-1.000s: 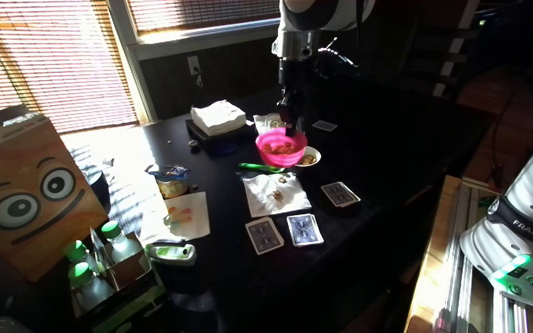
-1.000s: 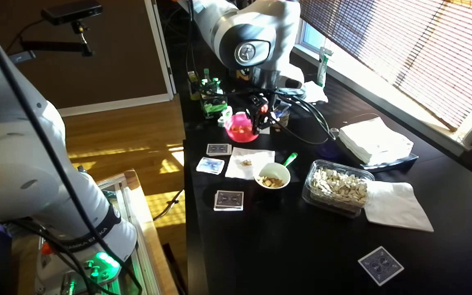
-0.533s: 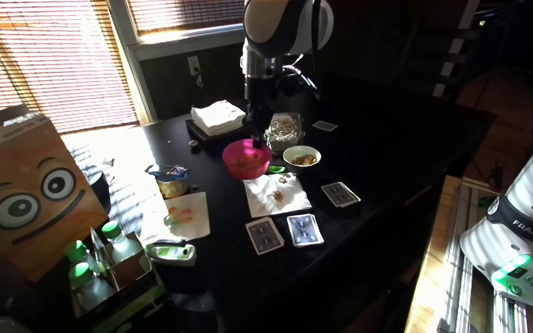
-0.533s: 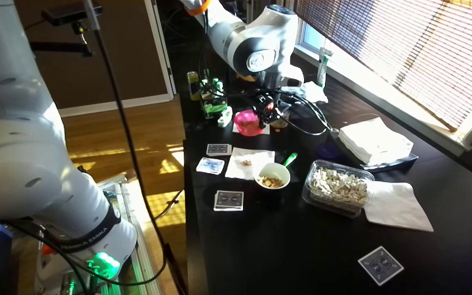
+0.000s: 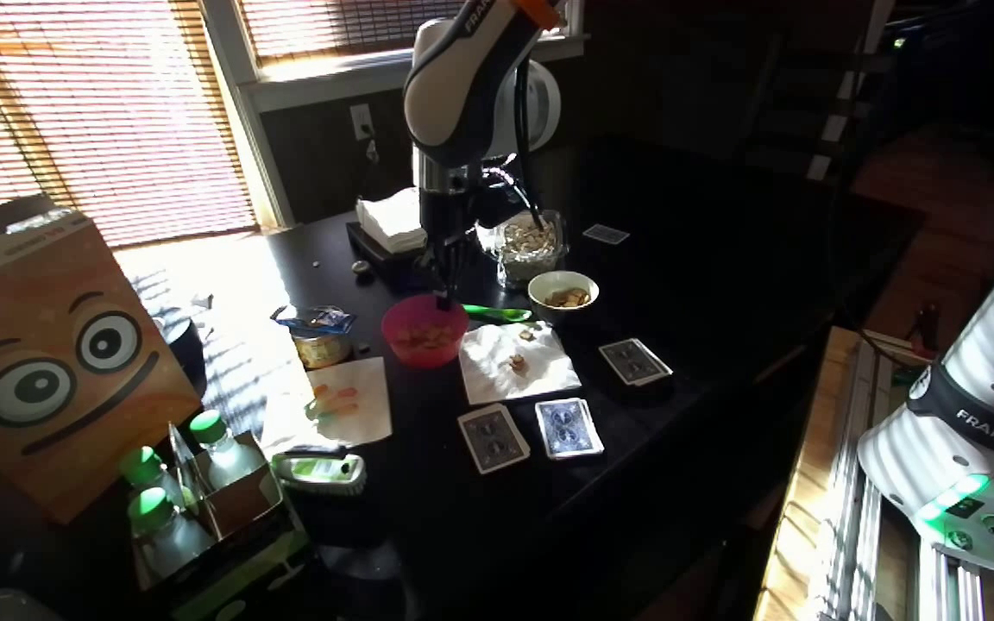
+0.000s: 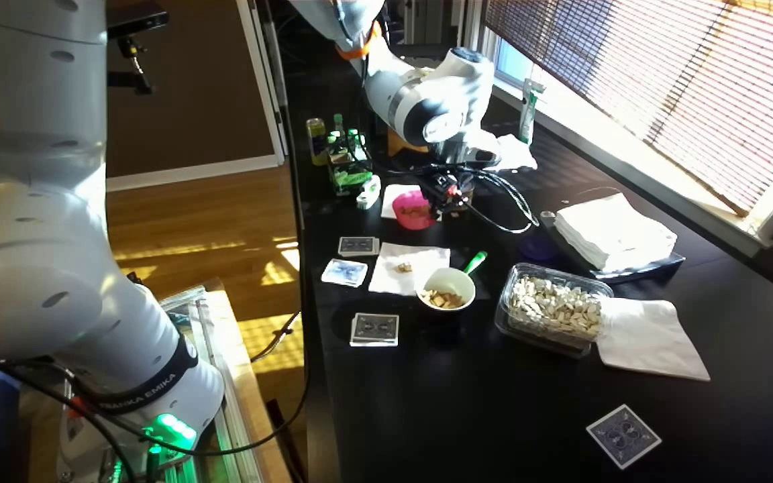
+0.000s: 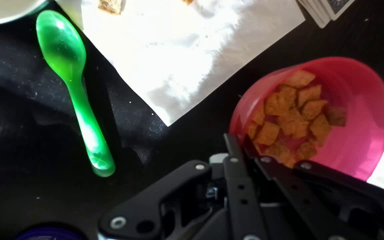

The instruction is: Shift the pink bowl, then pour the black bowl's contents into it

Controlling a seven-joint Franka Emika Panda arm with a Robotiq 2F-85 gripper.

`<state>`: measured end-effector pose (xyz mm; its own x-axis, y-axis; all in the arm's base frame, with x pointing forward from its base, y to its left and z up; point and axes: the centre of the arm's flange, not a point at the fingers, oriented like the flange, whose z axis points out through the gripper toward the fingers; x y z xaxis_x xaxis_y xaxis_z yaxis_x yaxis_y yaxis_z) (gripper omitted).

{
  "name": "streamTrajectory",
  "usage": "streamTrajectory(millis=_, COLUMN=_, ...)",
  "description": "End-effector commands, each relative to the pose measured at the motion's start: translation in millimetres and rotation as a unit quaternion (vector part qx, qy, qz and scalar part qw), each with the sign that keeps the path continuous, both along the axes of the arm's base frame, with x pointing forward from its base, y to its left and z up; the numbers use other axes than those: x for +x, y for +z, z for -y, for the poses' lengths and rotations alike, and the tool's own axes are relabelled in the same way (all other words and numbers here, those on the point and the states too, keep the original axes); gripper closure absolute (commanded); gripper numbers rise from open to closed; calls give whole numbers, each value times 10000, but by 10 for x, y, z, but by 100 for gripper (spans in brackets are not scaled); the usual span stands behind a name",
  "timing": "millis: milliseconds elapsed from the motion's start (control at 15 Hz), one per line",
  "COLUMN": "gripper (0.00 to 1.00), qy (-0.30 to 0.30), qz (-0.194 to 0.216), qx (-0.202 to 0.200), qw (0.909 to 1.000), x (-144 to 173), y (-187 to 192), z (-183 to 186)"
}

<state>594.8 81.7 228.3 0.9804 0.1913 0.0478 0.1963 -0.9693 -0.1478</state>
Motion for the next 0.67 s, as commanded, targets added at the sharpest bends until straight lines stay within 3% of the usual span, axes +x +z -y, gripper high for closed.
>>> streamTrajectory(millis=0, gripper=99, qy=-100, qz=104, qx=18, qw=9999, x=294, y=-179, z=-60)
streamTrajectory(millis=600, gripper=99, qy=94, qz=350, qx=-142, qw=9992, x=603, y=-413, z=-134)
